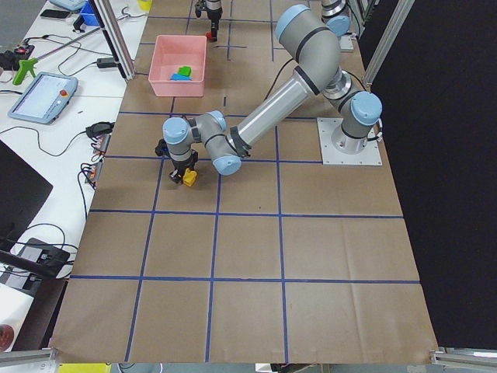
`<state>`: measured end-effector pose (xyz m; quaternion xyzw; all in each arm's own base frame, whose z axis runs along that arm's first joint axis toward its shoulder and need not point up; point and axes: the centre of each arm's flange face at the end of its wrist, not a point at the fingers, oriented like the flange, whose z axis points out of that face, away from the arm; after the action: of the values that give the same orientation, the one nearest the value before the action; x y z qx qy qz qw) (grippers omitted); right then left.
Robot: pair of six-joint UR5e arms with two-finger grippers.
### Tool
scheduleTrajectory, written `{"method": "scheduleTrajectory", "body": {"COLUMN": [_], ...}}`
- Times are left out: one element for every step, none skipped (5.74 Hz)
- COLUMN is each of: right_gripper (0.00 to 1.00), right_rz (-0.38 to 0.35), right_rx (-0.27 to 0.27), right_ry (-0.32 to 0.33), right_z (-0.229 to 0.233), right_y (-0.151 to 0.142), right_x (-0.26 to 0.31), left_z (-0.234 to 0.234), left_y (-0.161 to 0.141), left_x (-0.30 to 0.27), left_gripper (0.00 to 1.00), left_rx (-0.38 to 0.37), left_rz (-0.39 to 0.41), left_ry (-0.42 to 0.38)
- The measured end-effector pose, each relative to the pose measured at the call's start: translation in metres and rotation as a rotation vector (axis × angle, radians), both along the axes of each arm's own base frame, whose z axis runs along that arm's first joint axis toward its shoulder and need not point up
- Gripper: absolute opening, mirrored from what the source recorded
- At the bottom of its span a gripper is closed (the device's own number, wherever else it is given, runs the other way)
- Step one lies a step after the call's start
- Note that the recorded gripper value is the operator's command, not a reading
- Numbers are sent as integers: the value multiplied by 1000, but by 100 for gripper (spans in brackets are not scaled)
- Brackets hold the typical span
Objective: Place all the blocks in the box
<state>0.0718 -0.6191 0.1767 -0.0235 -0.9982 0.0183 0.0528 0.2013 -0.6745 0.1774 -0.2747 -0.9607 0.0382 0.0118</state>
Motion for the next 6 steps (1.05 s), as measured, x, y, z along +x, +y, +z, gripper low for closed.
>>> {"method": "scheduleTrajectory", "body": {"right_gripper": [6,5,4,4,4,4], "right_rz": [1,4,7,7,8,19], "right_rx": [-1,-5,-11,-22,-55,-105], "right_ry": [-4,-5,-4,-3,0,9], "right_z": [0,2,5,10,30,62], "right_y": [0,-1,-2,-5,-9,-12], "right_x": [0,1,1,0,-1,-4], "left_z": [1,5,17,44,86,133], "left_y": [0,0,-2,-7,-11,-21], "left_x": [0,0,0,-2,-10,-30], "left_gripper": [27,16,13,13,11,11], "left_rx": [1,-2,-14,-30,-37,-34], "left_rz": [0,-1,-2,-1,13,45], "left_ry": [-3,-6,-13,-22,-24,-18]}}
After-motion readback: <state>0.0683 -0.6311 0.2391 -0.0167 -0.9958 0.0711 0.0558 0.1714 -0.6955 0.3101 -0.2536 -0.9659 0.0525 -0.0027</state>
